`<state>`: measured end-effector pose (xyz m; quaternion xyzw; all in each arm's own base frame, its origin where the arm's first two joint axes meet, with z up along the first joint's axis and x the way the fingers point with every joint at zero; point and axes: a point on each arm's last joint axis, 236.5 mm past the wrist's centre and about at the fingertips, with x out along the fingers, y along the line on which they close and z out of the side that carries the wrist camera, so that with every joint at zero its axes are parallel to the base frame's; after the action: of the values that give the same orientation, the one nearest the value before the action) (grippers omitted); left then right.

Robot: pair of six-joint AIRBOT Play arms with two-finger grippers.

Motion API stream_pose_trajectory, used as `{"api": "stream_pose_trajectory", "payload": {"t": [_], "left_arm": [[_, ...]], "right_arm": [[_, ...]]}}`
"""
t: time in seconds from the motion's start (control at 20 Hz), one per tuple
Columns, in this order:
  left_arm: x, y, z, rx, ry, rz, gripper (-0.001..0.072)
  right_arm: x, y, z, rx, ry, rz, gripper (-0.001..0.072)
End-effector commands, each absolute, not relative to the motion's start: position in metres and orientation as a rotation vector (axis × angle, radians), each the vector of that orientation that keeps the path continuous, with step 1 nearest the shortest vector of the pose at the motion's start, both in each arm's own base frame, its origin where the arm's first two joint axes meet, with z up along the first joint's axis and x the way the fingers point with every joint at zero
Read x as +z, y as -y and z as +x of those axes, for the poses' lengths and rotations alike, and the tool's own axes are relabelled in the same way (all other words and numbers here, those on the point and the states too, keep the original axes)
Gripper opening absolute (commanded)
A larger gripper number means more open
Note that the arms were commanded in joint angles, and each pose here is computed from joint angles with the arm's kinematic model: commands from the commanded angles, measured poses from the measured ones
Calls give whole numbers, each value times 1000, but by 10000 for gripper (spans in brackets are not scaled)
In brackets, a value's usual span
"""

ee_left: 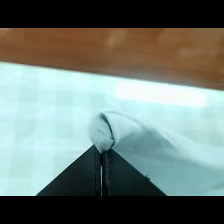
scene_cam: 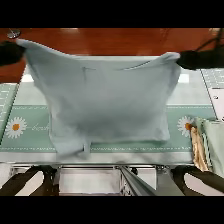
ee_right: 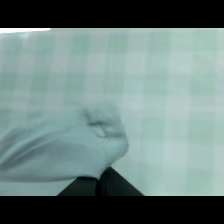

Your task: Fold the shirts.

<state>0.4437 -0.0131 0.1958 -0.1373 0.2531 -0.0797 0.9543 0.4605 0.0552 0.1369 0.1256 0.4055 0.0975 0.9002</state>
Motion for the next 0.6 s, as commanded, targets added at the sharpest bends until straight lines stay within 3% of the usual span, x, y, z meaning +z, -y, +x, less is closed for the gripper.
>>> {"api": "stream_pose_trajectory", "payload": {"t": [0.0, 0.1, 0.15, 0.2, 0.25, 0.3, 0.45, 0.55], "left_arm": [[138, 24, 493, -130, -546, -323, 17], [106, 29, 501, -120, -612, -376, 17], [94, 30, 503, -108, -639, -408, 20], [86, 29, 504, -92, -658, -446, 100], [82, 29, 503, -90, -673, -453, 413], [78, 25, 499, -89, -697, -432, 700], [47, -2, 446, -99, -983, -331, 702], [19, -24, 390, -84, -1220, -400, 702]], "right_arm": [[83, -67, 530, 214, -886, 392, 23], [61, -76, 548, 222, -959, 494, 24], [55, -79, 552, 231, -993, 550, 71], [52, -79, 555, 243, -1019, 608, 339], [54, -75, 554, 258, -1037, 640, 645], [58, -64, 550, 267, -1052, 646, 631], [71, -17, 505, 313, -1155, 559, 630], [60, 28, 451, 258, -1323, 472, 629]]}}
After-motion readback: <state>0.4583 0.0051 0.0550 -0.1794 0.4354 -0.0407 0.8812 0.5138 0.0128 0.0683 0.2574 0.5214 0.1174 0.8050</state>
